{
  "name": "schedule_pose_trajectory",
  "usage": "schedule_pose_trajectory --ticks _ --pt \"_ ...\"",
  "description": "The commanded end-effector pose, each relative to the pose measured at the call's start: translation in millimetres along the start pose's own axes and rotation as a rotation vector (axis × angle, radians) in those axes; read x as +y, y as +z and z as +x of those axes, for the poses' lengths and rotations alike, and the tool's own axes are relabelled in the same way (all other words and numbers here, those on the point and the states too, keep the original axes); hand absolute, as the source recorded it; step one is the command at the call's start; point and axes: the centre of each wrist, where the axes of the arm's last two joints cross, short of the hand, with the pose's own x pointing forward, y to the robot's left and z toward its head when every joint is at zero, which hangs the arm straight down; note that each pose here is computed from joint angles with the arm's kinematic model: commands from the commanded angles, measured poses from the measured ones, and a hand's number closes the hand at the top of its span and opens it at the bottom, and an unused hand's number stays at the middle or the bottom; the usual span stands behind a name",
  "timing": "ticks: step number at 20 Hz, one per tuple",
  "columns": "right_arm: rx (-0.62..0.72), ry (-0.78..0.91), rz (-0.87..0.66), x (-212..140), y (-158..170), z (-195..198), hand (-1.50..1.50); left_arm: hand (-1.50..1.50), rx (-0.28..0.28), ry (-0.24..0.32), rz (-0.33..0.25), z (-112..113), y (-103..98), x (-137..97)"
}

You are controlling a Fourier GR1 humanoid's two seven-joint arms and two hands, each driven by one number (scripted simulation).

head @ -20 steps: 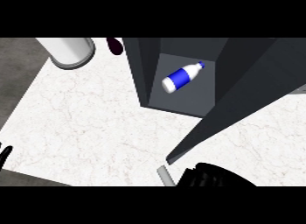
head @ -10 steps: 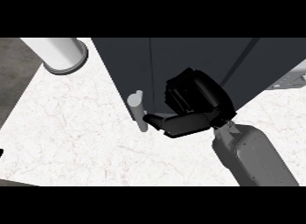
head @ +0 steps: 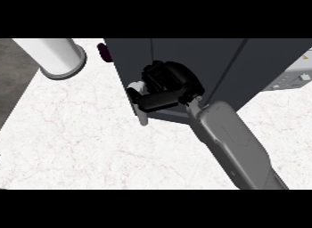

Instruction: Pick up the bottled water, place it into the cabinet and close the cabinet

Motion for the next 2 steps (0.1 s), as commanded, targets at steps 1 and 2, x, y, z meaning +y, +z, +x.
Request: schedule_pose_trajectory --ticks 1,2 --pt "-0.065 0.009 -0.196 -50.0 -14.5 23.6 1.5 -1.5 -0.029 0.043 -0.014 -5.1 4.2 -6.5" --pt "-0.066 -0.002 -0.184 -40.3 -20.8 14.7 1.5 -1.5 -0.054 0.044 -0.018 -4.4 -0.6 -7.3"
